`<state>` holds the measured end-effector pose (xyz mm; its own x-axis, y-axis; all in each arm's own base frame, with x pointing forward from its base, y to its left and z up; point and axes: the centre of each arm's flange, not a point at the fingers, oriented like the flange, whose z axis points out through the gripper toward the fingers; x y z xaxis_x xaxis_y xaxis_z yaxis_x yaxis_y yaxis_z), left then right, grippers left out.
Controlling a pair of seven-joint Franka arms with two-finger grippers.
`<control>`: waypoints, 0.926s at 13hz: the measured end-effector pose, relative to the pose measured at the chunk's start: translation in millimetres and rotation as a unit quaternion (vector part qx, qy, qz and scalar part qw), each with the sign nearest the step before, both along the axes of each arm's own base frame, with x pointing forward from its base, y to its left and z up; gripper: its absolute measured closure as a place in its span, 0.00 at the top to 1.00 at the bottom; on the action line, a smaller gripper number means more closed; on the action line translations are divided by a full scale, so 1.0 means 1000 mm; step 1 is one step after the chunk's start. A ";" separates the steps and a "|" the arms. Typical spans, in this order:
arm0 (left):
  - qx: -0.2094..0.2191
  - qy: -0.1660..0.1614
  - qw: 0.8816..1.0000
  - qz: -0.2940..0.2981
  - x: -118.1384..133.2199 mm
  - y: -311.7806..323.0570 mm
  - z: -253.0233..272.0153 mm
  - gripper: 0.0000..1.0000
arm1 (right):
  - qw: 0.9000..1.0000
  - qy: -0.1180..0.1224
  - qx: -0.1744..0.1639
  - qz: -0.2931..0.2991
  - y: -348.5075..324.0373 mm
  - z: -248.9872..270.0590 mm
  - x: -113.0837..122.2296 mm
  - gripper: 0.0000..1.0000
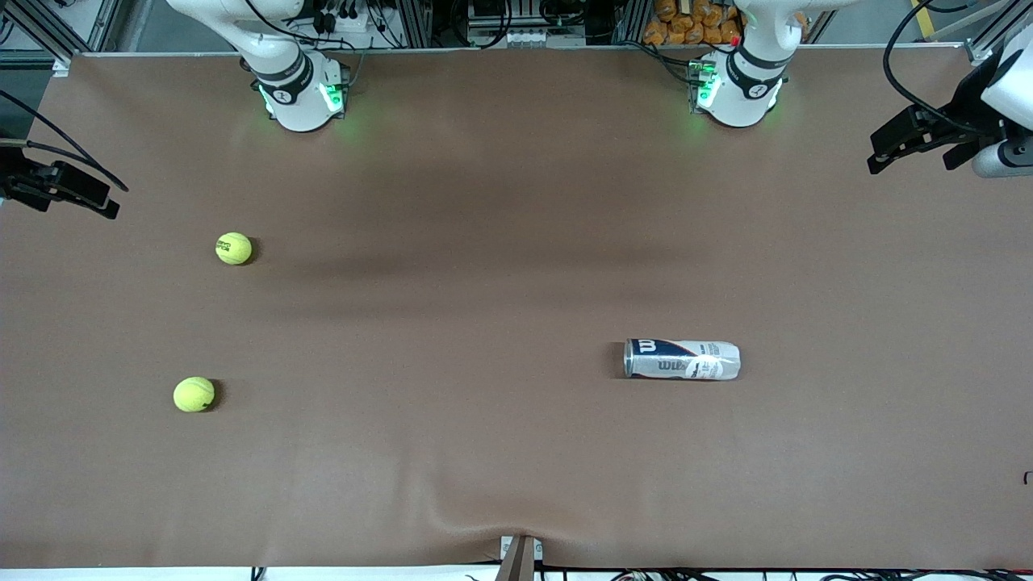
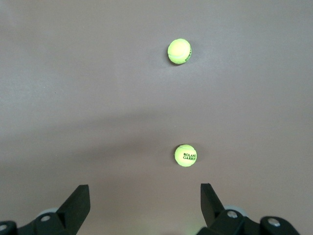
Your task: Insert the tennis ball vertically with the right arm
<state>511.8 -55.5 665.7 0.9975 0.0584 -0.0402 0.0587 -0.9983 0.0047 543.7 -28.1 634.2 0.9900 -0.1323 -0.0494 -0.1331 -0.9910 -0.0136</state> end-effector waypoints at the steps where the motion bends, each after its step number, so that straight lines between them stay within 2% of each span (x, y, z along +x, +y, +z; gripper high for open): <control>1: 0.000 0.001 1.000 0.000 0.001 0.000 -0.001 1.00 | 1.000 0.001 0.000 0.000 0.000 -0.001 0.000 1.00; 12: -0.001 0.008 1.000 -0.001 0.006 0.000 -0.010 1.00 | 1.000 0.012 0.001 -0.001 -0.001 -0.012 0.000 1.00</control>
